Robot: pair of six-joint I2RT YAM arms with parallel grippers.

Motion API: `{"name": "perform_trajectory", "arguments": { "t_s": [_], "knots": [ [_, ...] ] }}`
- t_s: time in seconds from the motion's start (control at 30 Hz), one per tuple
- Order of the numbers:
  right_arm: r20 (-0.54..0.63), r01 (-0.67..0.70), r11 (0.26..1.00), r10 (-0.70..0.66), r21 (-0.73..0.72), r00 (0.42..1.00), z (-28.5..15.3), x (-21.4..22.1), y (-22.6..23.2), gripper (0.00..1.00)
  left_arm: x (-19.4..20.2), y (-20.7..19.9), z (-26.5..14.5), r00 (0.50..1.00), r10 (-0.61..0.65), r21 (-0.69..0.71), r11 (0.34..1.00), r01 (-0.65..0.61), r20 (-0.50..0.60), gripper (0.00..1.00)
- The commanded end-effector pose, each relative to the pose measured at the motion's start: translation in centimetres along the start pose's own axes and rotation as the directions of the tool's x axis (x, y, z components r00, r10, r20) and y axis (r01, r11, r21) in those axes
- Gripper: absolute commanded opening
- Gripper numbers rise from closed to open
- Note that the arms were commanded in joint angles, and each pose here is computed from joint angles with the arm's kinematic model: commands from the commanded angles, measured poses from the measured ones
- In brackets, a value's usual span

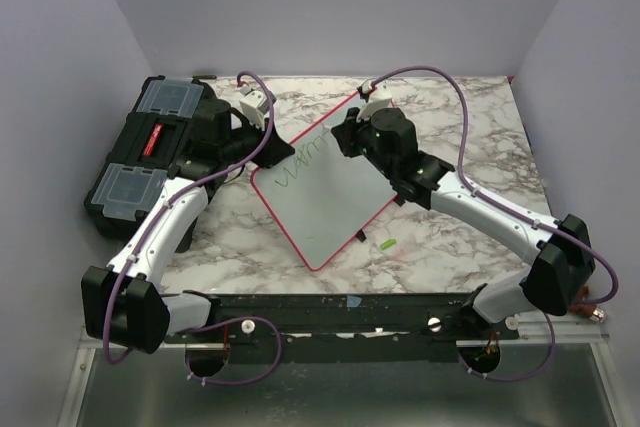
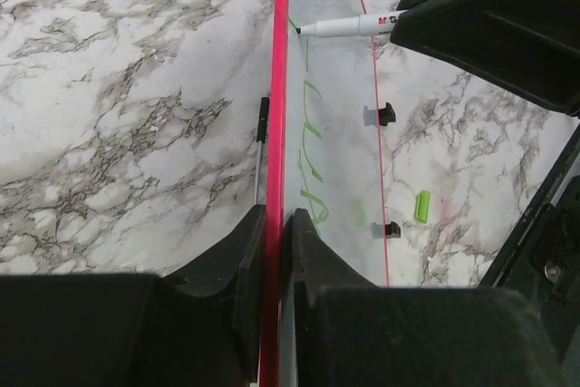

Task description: Write a sentence on the whiteboard

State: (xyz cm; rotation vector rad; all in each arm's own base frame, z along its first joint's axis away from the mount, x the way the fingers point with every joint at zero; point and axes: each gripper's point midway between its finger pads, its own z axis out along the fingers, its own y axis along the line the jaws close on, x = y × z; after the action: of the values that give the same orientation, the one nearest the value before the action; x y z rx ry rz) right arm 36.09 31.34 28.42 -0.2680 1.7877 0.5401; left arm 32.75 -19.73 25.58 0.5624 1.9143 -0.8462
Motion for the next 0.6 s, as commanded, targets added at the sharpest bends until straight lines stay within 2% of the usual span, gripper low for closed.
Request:
{"name": "perform_trajectory", "arguments": {
  "t_s": [0.0,0.57],
  "knots": [
    [-0.045,-0.005,1.0,0.006,0.011,0.999,-0.3,2.1,-0.7,0.01,-1.3,-0.3,-0.1,0.996,0.087,0.0,0.996,-0.087,0.033,0.0],
    [-0.107,0.005,0.999,0.0,0.05,0.994,-1.5,5.2,-2.2,0.01,-1.4,-0.4,-0.1,0.996,0.088,0.0,0.996,-0.088,0.031,0.0]
  ]
}}
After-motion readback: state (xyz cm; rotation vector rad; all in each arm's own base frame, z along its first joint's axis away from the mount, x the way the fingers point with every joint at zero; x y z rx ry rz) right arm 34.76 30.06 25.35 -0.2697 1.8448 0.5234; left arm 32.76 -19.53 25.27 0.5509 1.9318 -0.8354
